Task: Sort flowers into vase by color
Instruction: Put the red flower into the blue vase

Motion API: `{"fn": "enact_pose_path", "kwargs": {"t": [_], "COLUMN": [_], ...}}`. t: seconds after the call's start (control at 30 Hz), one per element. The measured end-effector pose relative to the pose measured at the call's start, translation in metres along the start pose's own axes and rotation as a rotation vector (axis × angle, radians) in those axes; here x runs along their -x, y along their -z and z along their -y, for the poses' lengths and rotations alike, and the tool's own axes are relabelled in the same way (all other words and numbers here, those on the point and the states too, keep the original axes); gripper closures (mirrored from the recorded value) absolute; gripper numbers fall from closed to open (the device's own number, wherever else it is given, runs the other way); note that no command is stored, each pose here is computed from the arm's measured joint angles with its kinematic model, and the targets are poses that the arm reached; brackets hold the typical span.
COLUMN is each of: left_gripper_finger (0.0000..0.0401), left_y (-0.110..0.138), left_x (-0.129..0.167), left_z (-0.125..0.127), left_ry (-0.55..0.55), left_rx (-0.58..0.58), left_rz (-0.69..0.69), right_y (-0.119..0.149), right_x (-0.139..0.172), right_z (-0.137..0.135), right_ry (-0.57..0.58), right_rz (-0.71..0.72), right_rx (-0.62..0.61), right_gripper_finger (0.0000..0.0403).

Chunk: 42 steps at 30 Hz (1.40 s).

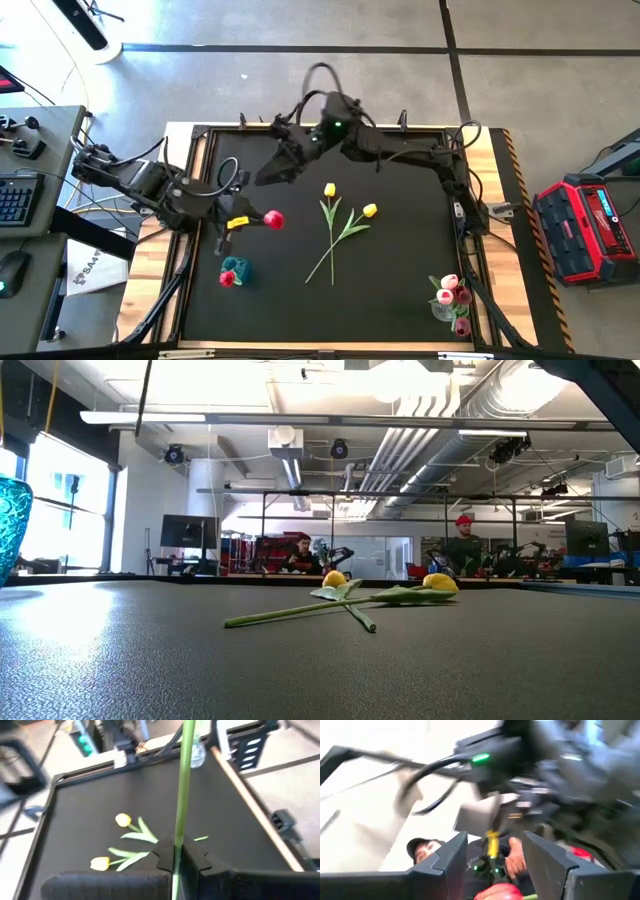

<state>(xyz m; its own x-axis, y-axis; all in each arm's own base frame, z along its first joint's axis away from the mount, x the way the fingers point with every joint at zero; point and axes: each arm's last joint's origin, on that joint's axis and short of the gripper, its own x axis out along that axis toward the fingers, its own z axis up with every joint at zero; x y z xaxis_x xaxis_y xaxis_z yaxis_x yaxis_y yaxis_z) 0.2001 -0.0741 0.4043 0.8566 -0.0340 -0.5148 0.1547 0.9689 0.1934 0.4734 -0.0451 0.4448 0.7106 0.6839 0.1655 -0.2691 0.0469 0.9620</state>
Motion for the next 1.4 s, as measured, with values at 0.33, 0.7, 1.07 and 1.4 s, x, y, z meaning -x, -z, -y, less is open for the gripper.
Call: {"fn": "enact_pose_path", "kwargs": {"t": [0.33, 0.7, 1.07, 1.4], "left_gripper_finger": [0.0401, 0.0401, 0.0401, 0.0401], "left_y": [-0.027, -0.030, -0.013, -0.009], "left_x": [0.020, 0.037, 0.096, 0.094], "left_z": [-0.007, -0.026, -0.039, -0.030], "left_ry": [0.015, -0.035, -0.026, 0.037], "left_rx": [0.013, 0.163, 0.287, 0.217], "left_rz": [0.214, 0.301, 0.413, 0.361], "right_y": [0.037, 0.070, 0.053, 0.055], "right_x": [-0.022, -0.055, -0.061, -0.065], "right_z": [-0.045, -0.041, -0.019, -0.013], "right_ry": [-0.373, -0.402, 0.059, 0.273], "right_rz": [-0.032, -0.027, 0.390, 0.518], "right_rx": [0.660, 1.090, 1.195, 1.308], "right_gripper_finger": [0.0226, 0.0226, 0.0226, 0.0226]}}
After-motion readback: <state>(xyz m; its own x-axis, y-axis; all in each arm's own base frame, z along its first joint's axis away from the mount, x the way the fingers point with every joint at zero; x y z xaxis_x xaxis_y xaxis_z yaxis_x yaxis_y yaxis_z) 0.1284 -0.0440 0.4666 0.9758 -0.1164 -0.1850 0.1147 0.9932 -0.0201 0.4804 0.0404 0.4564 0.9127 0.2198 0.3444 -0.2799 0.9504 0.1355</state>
